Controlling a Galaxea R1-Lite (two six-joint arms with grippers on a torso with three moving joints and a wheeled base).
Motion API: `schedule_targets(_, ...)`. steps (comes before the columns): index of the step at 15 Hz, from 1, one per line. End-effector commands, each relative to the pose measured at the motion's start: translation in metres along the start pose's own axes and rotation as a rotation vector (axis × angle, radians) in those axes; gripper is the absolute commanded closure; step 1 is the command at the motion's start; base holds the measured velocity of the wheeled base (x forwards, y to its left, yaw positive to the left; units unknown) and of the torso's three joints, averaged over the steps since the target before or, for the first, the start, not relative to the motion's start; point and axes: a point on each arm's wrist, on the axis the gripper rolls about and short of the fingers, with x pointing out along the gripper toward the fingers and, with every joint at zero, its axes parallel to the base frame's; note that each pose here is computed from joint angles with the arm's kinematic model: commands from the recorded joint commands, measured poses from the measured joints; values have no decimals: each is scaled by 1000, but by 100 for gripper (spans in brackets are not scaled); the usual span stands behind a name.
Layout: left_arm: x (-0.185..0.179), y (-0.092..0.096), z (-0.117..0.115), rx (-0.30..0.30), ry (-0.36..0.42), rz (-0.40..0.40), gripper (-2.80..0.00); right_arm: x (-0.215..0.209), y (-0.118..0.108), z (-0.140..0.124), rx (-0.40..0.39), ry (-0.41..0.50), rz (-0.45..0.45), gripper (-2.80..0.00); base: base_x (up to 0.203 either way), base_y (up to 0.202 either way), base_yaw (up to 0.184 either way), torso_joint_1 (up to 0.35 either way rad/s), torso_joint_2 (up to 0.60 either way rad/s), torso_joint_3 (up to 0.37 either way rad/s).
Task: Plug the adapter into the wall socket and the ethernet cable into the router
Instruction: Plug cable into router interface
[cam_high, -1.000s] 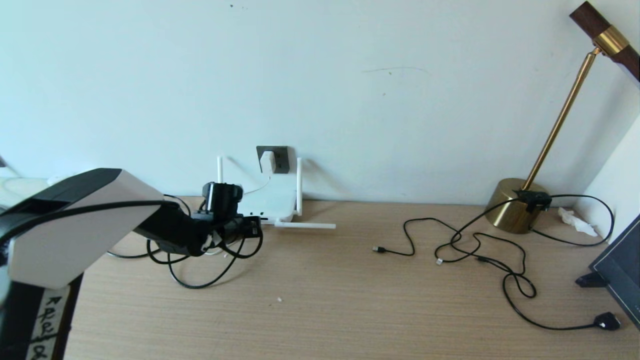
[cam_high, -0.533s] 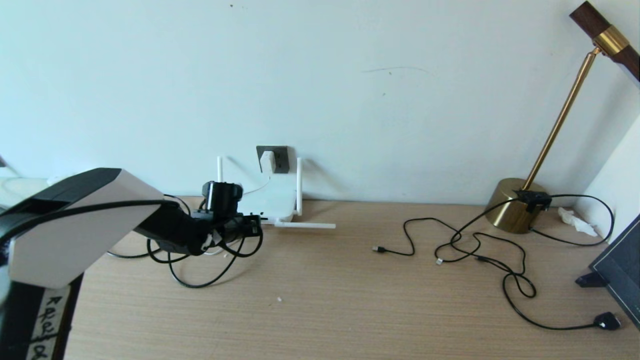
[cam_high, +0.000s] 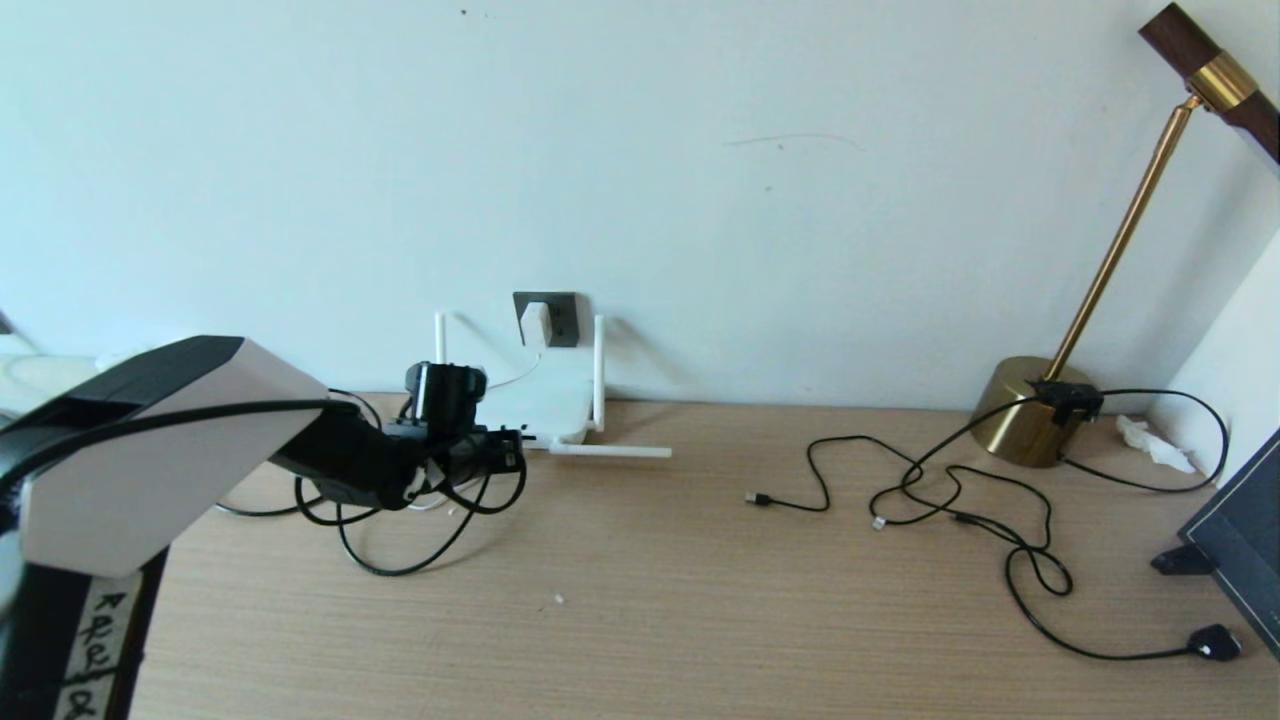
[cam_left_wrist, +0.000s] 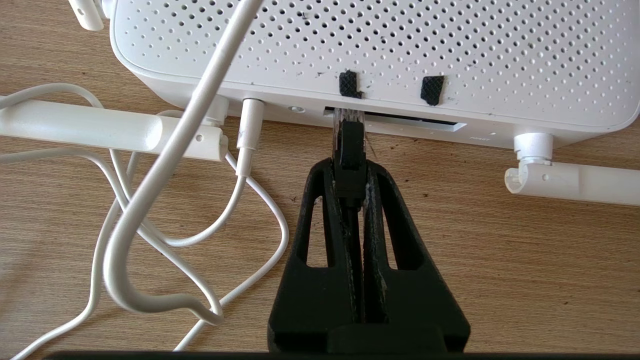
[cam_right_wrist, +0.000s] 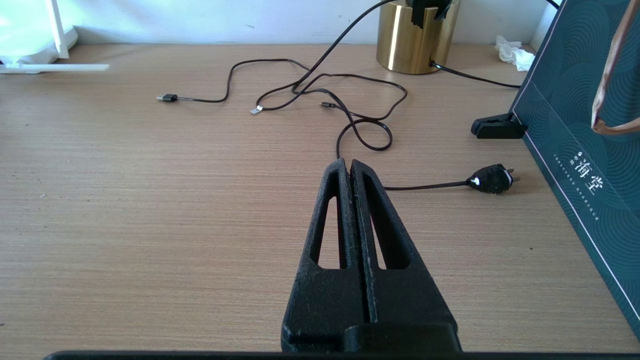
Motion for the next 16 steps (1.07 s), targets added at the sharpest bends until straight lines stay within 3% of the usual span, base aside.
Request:
schedule_targets(1, -1, 0, 1, -2, -6, 0, 0, 0, 0, 0, 0, -1, 1, 0, 0, 0, 0, 0, 0, 0)
schedule_targets(16, 3, 0, -2, 1, 3, 1, 0, 0, 0, 0, 0, -1, 1, 0, 0, 0, 0, 0, 0, 0)
